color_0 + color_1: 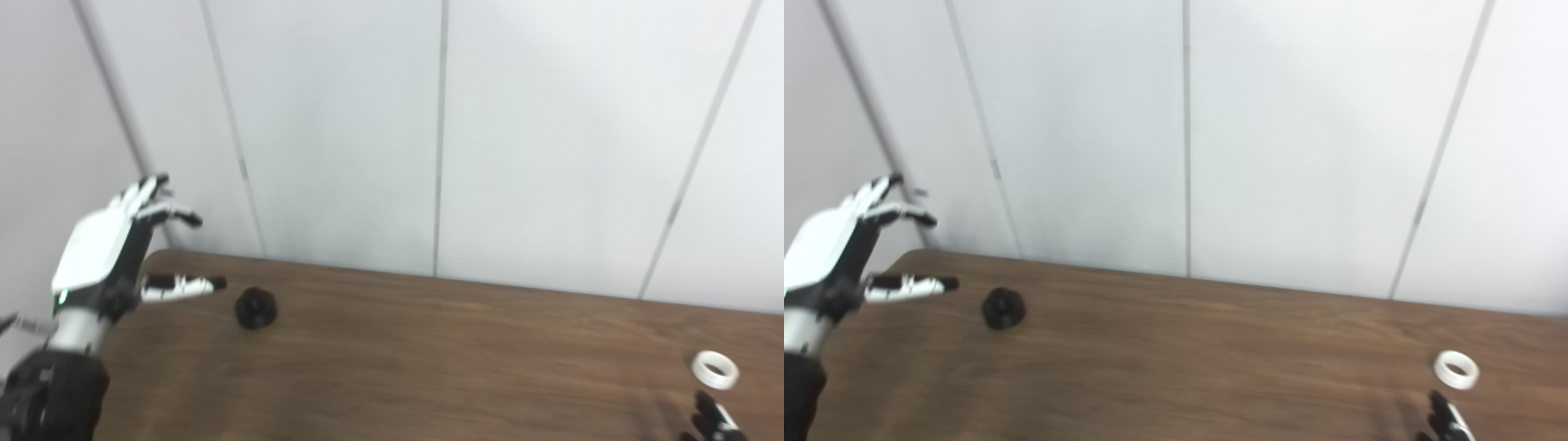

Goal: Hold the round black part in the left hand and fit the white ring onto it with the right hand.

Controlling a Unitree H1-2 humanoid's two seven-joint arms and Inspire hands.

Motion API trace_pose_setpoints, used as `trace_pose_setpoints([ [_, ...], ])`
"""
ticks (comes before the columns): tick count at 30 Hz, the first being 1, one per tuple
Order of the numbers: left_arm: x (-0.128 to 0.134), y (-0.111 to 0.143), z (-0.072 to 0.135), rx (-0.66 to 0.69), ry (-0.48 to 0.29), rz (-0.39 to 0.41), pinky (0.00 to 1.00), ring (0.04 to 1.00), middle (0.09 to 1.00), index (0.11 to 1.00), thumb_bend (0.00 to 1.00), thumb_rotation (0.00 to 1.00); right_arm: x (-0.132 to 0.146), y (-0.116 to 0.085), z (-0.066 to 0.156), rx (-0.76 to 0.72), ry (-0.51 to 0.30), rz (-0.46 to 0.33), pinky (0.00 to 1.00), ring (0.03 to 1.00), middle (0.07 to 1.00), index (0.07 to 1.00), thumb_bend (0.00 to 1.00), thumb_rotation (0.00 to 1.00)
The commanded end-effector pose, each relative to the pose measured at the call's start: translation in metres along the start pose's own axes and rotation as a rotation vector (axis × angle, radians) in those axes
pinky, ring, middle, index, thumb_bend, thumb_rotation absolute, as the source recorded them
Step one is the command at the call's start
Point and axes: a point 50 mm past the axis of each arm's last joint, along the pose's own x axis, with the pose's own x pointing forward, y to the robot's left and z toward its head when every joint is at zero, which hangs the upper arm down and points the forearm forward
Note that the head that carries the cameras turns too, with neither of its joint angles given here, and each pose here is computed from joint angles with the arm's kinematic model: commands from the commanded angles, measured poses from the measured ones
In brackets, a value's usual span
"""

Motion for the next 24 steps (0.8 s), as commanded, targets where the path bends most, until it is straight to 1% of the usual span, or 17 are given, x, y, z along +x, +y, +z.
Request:
trace_pose_setpoints([
  [1, 0.013, 0.008, 0.003, 0.014, 0.015, 0.002, 1.00, 1.000, 1.000, 0.739, 1.00, 0.33, -0.001, -0.011, 0.001, -0.014, 0.011, 0.002, 1.00, 1.000, 1.000, 0.983, 0.16, 1.00],
  [4, 0.018, -0.002, -0.003, -0.029, 0.064, -0.046, 1.00, 1.000, 1.000, 0.792, 1.00, 0.33, 0.000, -0.016, 0.000, -0.010, 0.008, 0.004, 1.00, 1.000, 1.000, 0.982, 0.19, 1.00],
  [5, 0.019, -0.009, -0.007, -0.052, 0.081, -0.063, 1.00, 1.000, 1.000, 0.797, 1.00, 0.33, 0.000, -0.018, 0.000, -0.013, 0.005, 0.006, 1.00, 1.000, 1.000, 0.982, 0.19, 1.00],
  [9, 0.020, -0.034, -0.023, -0.131, 0.129, -0.120, 1.00, 1.000, 1.000, 0.871, 1.00, 0.40, 0.001, -0.026, 0.001, -0.017, 0.006, 0.009, 1.00, 1.000, 1.000, 1.000, 0.27, 1.00],
  [11, 0.019, -0.043, -0.027, -0.160, 0.148, -0.138, 1.00, 1.000, 1.000, 0.900, 1.00, 0.42, 0.001, -0.029, 0.002, -0.017, 0.007, 0.004, 1.00, 1.000, 1.000, 0.995, 0.30, 1.00],
  [13, 0.017, -0.053, -0.030, -0.194, 0.166, -0.156, 1.00, 1.000, 1.000, 0.908, 1.00, 0.42, 0.000, -0.030, 0.004, -0.022, 0.005, -0.016, 1.00, 1.000, 1.000, 0.969, 0.30, 1.00],
  [16, 0.014, -0.069, -0.035, -0.228, 0.178, -0.186, 1.00, 1.000, 1.000, 0.927, 1.00, 0.45, -0.002, -0.032, 0.006, -0.031, -0.004, -0.017, 1.00, 1.000, 1.000, 0.936, 0.29, 1.00],
  [18, 0.012, -0.079, -0.038, -0.251, 0.183, -0.190, 1.00, 1.000, 1.000, 0.924, 1.00, 0.46, -0.003, -0.034, 0.006, -0.042, -0.002, -0.017, 1.00, 1.000, 1.000, 0.927, 0.29, 1.00],
  [21, 0.010, -0.093, -0.042, -0.273, 0.198, -0.183, 1.00, 1.000, 1.000, 0.907, 1.00, 0.43, -0.003, -0.037, 0.007, -0.038, 0.005, -0.024, 1.00, 1.000, 0.996, 0.923, 0.32, 1.00],
  [24, 0.011, -0.106, -0.051, -0.274, 0.220, -0.198, 1.00, 1.000, 1.000, 0.891, 1.00, 0.43, -0.004, -0.041, 0.007, -0.043, 0.009, -0.023, 1.00, 1.000, 0.991, 0.915, 0.33, 1.00],
])
